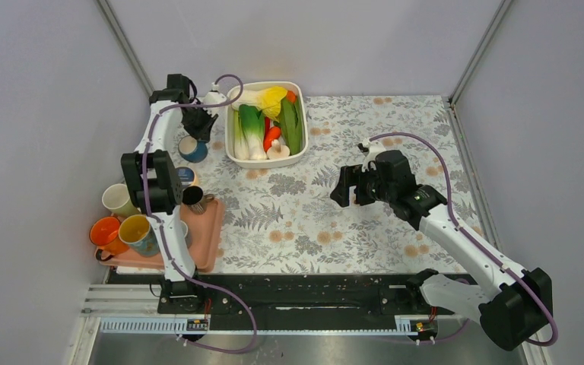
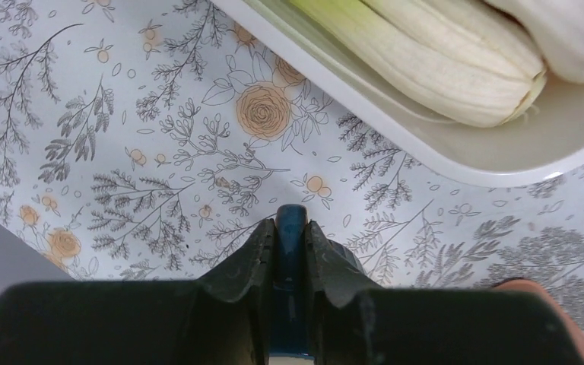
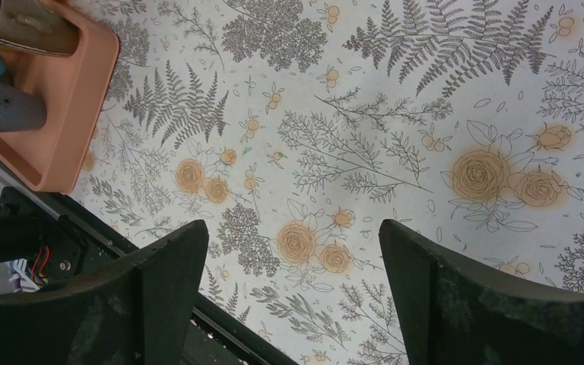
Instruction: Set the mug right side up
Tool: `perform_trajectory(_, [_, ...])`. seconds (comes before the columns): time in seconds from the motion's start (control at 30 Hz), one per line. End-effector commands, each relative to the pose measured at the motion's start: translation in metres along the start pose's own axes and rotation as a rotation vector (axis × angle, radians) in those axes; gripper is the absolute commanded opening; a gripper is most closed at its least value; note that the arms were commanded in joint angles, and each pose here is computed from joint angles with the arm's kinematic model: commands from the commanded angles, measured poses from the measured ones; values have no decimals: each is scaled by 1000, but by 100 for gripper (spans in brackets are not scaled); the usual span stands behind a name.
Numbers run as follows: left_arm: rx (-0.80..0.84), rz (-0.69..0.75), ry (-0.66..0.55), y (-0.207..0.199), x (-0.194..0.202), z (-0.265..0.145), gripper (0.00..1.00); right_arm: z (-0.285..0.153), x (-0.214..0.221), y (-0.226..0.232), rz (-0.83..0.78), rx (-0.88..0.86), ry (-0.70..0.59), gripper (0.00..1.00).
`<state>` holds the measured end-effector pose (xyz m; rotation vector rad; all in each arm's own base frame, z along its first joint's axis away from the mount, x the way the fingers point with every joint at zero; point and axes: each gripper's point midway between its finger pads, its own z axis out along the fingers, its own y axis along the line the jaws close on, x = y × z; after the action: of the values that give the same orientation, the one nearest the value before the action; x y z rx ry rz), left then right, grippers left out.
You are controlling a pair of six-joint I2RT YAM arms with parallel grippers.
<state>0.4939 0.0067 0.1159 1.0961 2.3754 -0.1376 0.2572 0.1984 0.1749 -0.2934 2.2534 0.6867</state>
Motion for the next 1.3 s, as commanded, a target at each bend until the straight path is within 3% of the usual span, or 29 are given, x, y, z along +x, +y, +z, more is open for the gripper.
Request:
perform_trajectory(0.0, [-56,-119,-189,0,-54,-51,0,-9,-35,23,2,-86,-108,94])
perform_trajectory(0.1, [-64,-186,-256,-11,-75,-69,0,-8,-40,29,22,-118,-119,99])
perform_trajectory(0.27, [4,-286,-411,-47,-120,-112,0,-5,-61,54,127,-223,-164,99])
perform_trajectory(0.47, [171,-359,-539,-121,-173,-155,0,-1,-112,109,207,-451,-331,99])
perform_trajectory(0.8, [502,-464,-595,-213,-221,-203,0,-2,-166,187,184,-740,-461,99])
perform_trajectory(1.2, [673,-473,-645,-248,-244,-225,0,0,-177,216,241,-876,-396,82])
perform_trajectory(1.27, [684,-474,-636,-251,-243,-222,0,-5,-182,217,236,-885,-423,73])
